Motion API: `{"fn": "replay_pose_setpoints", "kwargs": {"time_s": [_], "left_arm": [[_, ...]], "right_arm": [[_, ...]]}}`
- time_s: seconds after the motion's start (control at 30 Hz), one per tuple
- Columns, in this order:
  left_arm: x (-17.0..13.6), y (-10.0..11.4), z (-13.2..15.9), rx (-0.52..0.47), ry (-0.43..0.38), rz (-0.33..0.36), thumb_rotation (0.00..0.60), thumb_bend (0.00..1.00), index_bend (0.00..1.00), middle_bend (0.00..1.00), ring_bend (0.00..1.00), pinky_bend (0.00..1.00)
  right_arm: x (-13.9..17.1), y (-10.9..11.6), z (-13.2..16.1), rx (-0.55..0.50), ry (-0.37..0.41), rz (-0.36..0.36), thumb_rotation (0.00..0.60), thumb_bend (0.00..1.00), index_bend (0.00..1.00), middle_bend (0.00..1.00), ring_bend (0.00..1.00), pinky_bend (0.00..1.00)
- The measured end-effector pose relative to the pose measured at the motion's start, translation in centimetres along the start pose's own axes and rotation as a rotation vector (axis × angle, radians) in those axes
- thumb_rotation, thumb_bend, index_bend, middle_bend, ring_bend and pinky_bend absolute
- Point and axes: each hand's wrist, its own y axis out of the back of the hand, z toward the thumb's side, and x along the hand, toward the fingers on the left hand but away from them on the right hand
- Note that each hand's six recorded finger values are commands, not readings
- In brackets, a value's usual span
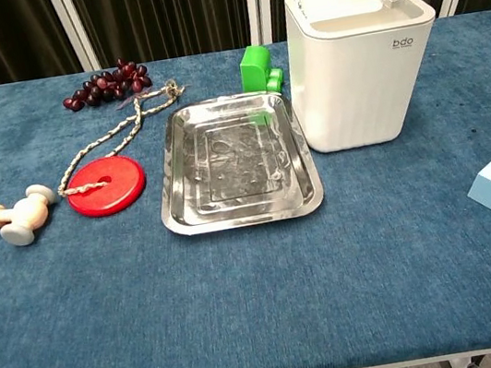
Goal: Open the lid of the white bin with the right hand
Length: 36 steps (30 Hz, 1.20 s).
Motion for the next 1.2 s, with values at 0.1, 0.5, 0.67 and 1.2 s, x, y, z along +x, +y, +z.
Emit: {"fn": "replay_pose_setpoints", "kwargs": {"time_s": [0.1,0.5,0.67,1.2], "left_arm": [[0.0,-0.1,0.2,0.001,-0.004,0.0,0.6,0.04,0.17,0.14,0.07,0.11],[0.1,-0.3,0.3,0.0,-0.007,-0.011,0.6,0.04,0.17,0.14,0.07,0.11],[0.0,-0.3,0.2,-0.002,-0.002,-0.011,0.6,0.04,0.17,0.14,0.07,0.11],[-0.2,-0.2,-0.4,-0.015,0.007,-0.003,0.6,0.04,0.17,0.14,0.07,0.11]], "right_arm": [[1.5,-0.9,-1.6,-0.016,-0.055,0.073,0.6,0.07,0.0,0.09,0.0,0.0],[2.0,-5.6,-3.2,-0.004,-0.085,0.331,0.6,0.1,0.0,0.17,0.08,0.18],[1.1,-7.1,-2.4,0.04,-0.058,0.381,0.6,0.11,0.1,0.22,0.16,0.28],[-0.7,-9.9,0.2,0.091,-0.002,0.389,0.6,0.27,0.68,0.63,0.58,0.7]]}}
